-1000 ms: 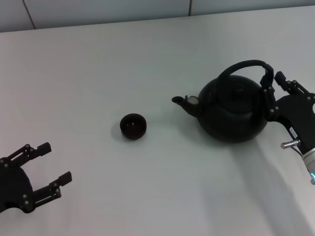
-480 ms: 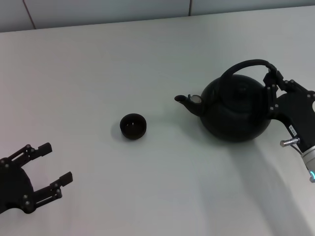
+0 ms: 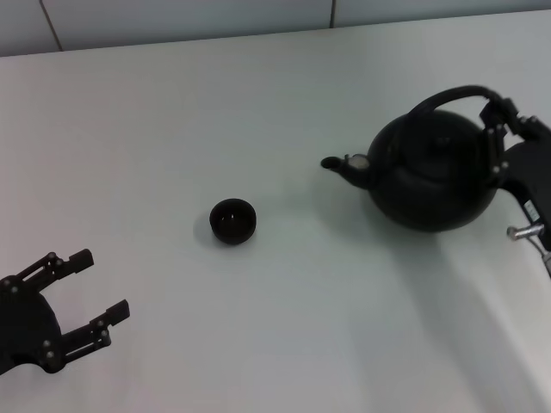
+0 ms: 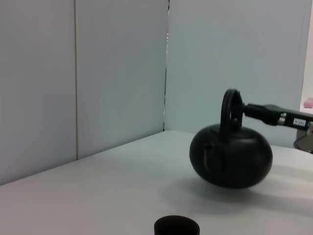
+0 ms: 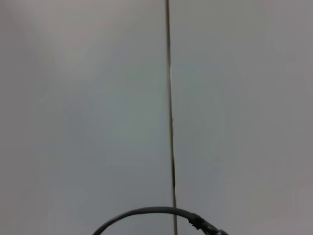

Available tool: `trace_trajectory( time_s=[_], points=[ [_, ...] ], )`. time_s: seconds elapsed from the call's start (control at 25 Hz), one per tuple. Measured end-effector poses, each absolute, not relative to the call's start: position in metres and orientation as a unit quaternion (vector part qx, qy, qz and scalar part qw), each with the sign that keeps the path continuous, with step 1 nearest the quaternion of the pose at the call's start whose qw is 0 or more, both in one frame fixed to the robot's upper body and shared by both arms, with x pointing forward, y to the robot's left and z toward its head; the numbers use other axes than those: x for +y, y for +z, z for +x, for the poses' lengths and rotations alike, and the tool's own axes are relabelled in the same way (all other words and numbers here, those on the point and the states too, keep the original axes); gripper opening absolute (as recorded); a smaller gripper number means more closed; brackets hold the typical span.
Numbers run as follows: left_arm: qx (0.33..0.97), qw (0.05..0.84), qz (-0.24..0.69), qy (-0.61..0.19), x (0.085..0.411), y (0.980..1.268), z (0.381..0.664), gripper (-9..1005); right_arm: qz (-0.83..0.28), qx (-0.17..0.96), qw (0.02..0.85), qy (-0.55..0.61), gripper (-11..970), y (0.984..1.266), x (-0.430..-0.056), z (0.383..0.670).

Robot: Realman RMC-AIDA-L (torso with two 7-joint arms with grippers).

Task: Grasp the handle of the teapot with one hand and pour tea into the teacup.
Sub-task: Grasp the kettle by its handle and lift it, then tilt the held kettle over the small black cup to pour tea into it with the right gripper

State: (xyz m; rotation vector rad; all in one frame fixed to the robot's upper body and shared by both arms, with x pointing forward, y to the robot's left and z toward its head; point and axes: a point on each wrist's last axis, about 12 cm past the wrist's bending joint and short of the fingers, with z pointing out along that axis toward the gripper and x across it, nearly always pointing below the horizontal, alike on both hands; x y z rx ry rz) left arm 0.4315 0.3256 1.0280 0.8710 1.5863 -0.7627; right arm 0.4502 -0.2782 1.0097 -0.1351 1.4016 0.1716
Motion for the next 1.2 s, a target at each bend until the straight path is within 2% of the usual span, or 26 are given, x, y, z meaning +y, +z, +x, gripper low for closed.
trace_trajectory(
  time_s=[0.36, 1.2],
  points=[
    [0.670, 0.556, 0.368, -0.326, 0.324, 1.029, 0.434, 813, -0.057, 0.619, 0.778, 0.089, 129, 1.021, -0.289, 0.461],
    [0.669, 0.556, 0.368, -0.329, 0.322, 1.030, 0.437, 813, -0.060, 0.614, 0.782, 0.087, 127, 1.025, -0.292, 0.472]
  ],
)
